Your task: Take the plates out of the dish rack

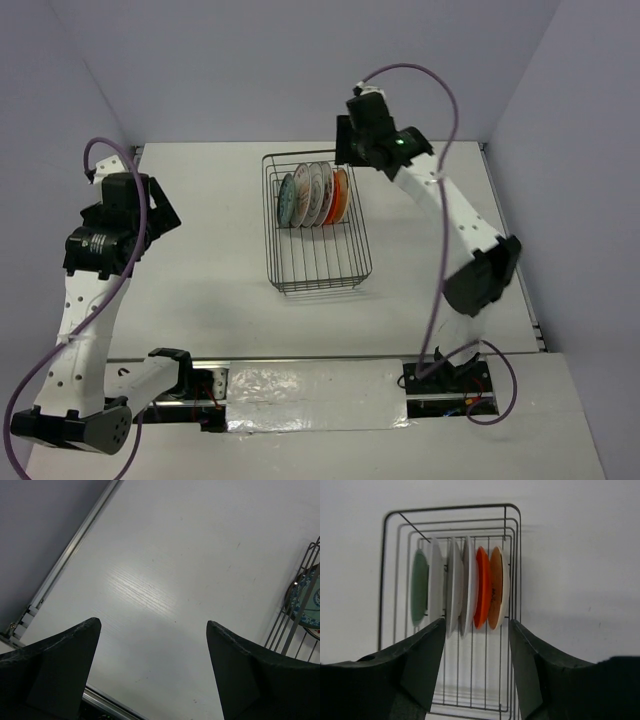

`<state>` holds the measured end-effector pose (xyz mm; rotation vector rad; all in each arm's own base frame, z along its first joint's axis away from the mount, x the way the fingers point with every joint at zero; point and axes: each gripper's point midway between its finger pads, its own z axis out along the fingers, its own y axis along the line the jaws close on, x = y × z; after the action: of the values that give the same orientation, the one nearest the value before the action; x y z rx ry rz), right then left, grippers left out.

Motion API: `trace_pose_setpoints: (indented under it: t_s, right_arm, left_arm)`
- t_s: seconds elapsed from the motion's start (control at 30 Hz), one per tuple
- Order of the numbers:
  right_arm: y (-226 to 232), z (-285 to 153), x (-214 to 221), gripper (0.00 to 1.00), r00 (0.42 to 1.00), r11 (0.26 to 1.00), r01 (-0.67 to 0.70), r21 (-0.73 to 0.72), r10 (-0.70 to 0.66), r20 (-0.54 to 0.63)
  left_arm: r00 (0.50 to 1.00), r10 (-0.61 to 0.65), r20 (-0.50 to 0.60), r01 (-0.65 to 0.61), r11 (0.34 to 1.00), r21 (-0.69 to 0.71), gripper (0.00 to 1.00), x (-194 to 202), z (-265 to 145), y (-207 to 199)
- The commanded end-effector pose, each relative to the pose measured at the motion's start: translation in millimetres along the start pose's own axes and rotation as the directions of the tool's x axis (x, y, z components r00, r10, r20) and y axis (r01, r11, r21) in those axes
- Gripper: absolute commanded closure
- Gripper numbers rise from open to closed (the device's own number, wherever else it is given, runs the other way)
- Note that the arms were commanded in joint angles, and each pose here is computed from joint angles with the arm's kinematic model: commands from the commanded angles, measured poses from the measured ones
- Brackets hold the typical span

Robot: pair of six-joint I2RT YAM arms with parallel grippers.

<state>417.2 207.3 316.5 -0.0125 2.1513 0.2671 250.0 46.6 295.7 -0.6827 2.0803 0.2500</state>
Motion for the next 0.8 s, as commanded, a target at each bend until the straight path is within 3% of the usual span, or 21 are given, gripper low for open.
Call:
trace_pose_setpoints:
  t_s: [0.0, 0.03, 0.3, 0.77]
  right_arm:
    - [13, 26, -10, 0.41, 0.998, 0.993, 0.064, 0.096, -0.065, 0.005]
    - [15, 53, 10, 0.41, 0.994, 0.987, 0.101, 0.124, -0.094, -0.064]
    - [15, 98, 38, 0.44, 0.984, 0.972, 0.149, 0.184, -0.127, -0.125]
    - [12, 114, 64, 0.54, 0.97, 0.966, 0.197, 0.17, -0.166, -0.177]
  left_arm:
    - [1.0, -0.008, -0.014, 0.009, 0.999, 0.037, 0.01, 9, 1, -5]
    - [1.0, -0.006, -0.014, 0.007, 0.999, 0.042, 0.0, 11, 1, -5]
    - [0.999, 0.049, 0.012, -0.049, 0.999, 0.015, 0.0, 9, 2, 1]
    - [0.997, 0.083, 0.002, -0.083, 0.995, 0.049, 0.0, 18, 10, -8]
